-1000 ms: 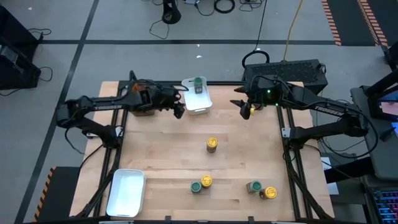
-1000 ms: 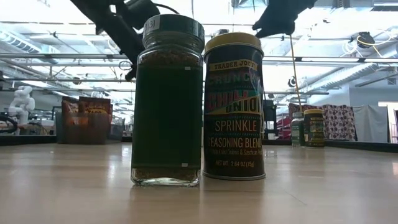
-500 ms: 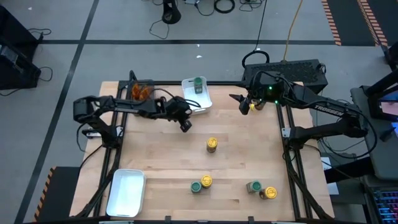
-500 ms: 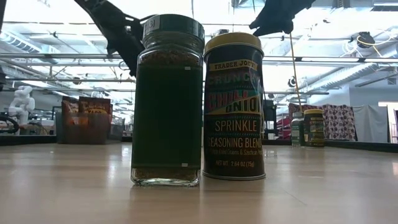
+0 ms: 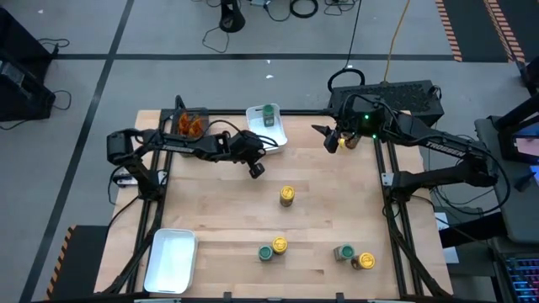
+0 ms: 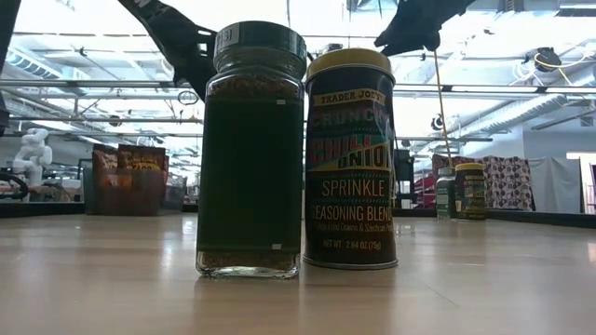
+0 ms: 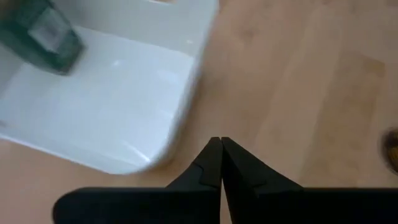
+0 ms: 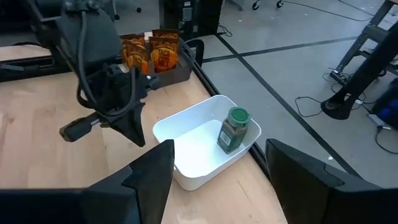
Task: Sort spices by type
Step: Adjust the top white bin
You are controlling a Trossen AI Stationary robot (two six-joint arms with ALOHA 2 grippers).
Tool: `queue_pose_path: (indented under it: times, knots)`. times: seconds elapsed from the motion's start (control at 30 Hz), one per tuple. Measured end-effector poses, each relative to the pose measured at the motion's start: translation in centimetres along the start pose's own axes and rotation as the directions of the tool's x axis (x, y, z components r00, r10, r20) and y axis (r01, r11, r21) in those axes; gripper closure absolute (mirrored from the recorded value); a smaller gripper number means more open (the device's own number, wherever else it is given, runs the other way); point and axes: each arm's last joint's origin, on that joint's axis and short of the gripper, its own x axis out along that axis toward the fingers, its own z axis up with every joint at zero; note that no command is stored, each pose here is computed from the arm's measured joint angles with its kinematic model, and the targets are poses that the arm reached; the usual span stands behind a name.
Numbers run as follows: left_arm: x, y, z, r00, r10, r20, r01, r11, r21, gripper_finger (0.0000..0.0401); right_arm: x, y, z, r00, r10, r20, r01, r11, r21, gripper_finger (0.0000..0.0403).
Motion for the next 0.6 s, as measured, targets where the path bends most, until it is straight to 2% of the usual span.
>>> queue_pose_path:
  times: [0.3,0.6]
  knots:
    - [0.1,2.1,0.2,0.998,0.058,-0.011,-0.058,0.997,-0.041,0.0391,0.1,-0.9,-0.1,0.999,-0.036,-0.004,0.036,0.999,0.011,0.0167]
    - [0.2,3.0,-0.1,0.995,0.091,-0.049,-0.091,0.996,-0.005,0.0391,0.1,-1.3,-0.1,0.999,-0.049,-0.007,0.049,0.998,0.027,0.0167]
